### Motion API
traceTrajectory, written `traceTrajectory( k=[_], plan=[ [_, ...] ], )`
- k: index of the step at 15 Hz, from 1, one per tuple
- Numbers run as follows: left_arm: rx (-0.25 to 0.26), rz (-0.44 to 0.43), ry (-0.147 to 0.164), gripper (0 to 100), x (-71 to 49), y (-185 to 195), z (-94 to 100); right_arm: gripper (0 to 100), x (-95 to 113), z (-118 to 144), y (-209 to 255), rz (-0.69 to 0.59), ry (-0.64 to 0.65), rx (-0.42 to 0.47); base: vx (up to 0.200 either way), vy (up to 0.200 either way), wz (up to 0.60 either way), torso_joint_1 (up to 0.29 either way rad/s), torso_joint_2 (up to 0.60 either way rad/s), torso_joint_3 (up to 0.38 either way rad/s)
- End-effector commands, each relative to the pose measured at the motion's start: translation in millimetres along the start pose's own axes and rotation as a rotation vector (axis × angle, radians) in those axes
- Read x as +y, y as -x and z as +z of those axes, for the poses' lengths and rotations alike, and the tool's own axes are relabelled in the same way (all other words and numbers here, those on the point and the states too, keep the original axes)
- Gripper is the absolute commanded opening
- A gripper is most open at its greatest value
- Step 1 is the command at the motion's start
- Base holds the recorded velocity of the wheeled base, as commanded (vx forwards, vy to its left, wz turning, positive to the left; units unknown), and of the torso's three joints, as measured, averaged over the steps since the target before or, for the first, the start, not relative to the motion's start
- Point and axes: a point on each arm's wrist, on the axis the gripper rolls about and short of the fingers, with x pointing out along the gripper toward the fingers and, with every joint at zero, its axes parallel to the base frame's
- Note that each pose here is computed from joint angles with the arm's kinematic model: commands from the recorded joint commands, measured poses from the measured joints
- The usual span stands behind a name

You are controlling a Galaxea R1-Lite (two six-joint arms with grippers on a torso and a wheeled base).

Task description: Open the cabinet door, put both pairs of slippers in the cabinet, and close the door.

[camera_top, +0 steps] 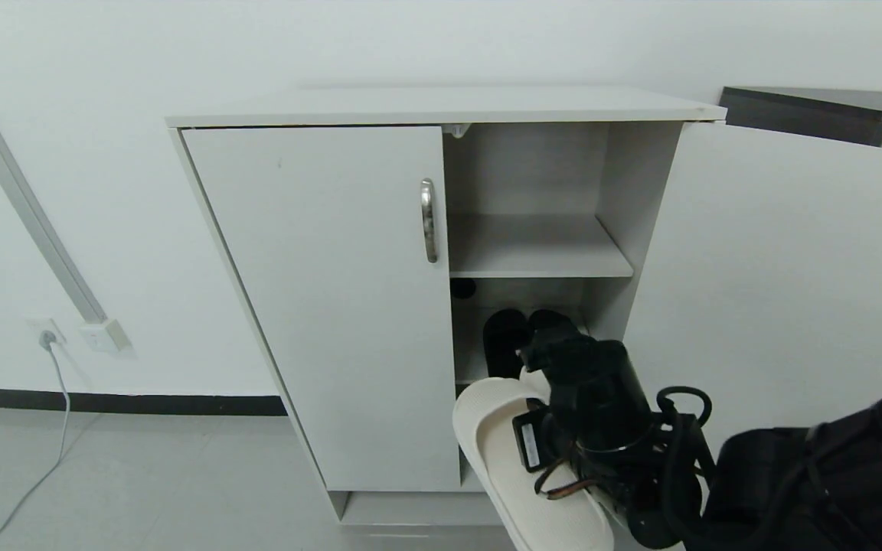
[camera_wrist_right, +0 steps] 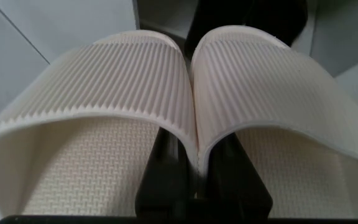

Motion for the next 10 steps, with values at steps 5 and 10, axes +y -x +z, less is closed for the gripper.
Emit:
traceTrajectory(
  k=[5, 10],
  plan=[
    [0.001, 0.000, -0.002, 0, 0.0, 0.0, 0.0, 0, 14.2, 87.2, 24.2, -0.222, -0.184, -0.158, 0.000, 0.000, 0.00, 0.000, 0.00, 0.000],
    [0.001, 0.000, -0.002, 0, 0.0, 0.0, 0.0, 0, 5.2, 87.5, 18.2, -0.255, -0.162, -0.154, 0.000, 0.000, 0.00, 0.000, 0.00, 0.000]
  ],
)
